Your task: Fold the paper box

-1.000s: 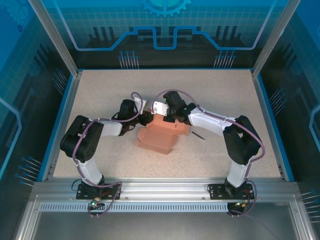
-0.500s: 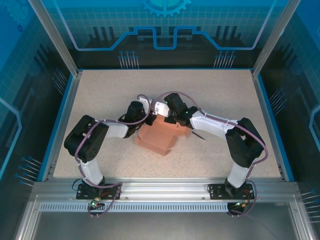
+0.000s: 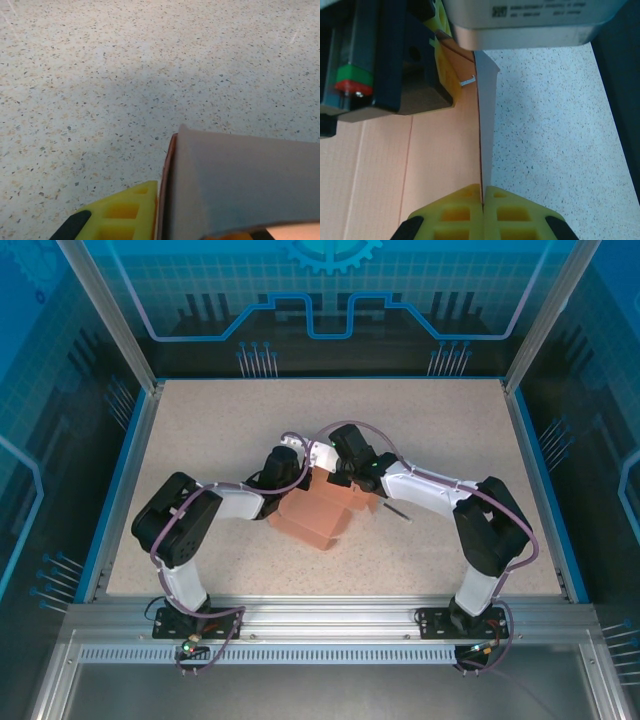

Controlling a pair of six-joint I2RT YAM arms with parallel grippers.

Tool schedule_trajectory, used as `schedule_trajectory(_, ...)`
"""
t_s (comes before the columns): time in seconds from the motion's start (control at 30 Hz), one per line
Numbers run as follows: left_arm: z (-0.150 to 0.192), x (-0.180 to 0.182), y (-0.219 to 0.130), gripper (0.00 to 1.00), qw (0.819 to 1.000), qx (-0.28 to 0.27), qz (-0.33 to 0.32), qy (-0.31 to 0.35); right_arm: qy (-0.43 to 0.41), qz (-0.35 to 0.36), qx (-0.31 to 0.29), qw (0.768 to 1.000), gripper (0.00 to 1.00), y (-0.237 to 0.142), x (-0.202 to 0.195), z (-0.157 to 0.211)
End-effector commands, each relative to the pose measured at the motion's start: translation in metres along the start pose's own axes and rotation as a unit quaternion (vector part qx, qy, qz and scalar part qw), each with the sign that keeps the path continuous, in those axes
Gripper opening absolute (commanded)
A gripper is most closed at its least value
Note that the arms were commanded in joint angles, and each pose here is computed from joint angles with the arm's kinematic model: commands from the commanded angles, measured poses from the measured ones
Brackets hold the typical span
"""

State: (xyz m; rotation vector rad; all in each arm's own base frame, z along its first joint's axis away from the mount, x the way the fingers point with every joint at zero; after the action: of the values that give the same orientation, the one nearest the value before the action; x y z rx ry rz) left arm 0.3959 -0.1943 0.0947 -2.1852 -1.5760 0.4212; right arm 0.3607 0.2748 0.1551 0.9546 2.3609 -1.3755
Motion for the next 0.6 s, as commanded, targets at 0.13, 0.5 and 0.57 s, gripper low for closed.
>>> schedule_trajectory(0.13, 0.013, 0.050, 0.004, 0.10, 0.985, 0.026, -0.169, -0.006, 0.004, -0.060, -0.026, 0.998, 0.00, -0.015, 0.024, -0.007)
schedule_trajectory(0.5, 0.016, 0.042, 0.009, 0.10, 0.988, 0.029, -0.153, -0.008, 0.023, -0.063, -0.037, 0.997, 0.00, -0.016, 0.019, -0.007)
schedule_trajectory(0.57, 0.014, 0.036, 0.008, 0.12, 0.991, 0.024, -0.129, -0.016, 0.026, -0.059, -0.036, 0.997, 0.00, -0.015, 0.018, -0.007)
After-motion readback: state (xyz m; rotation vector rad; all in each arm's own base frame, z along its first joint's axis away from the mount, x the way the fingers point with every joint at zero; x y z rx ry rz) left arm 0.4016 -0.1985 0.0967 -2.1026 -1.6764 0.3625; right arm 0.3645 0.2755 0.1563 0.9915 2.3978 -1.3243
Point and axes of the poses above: each hand's point on the last joint's axis, 136 mm out from that joint toward the fingers, its own y axis out along the fingers, its own x axis along the line the jaws close on, z = x × y, the point moved 4 cm from there along -y, back along the fingers, and after that the axes turned 4 degrees about y, right-handed, at the moved point
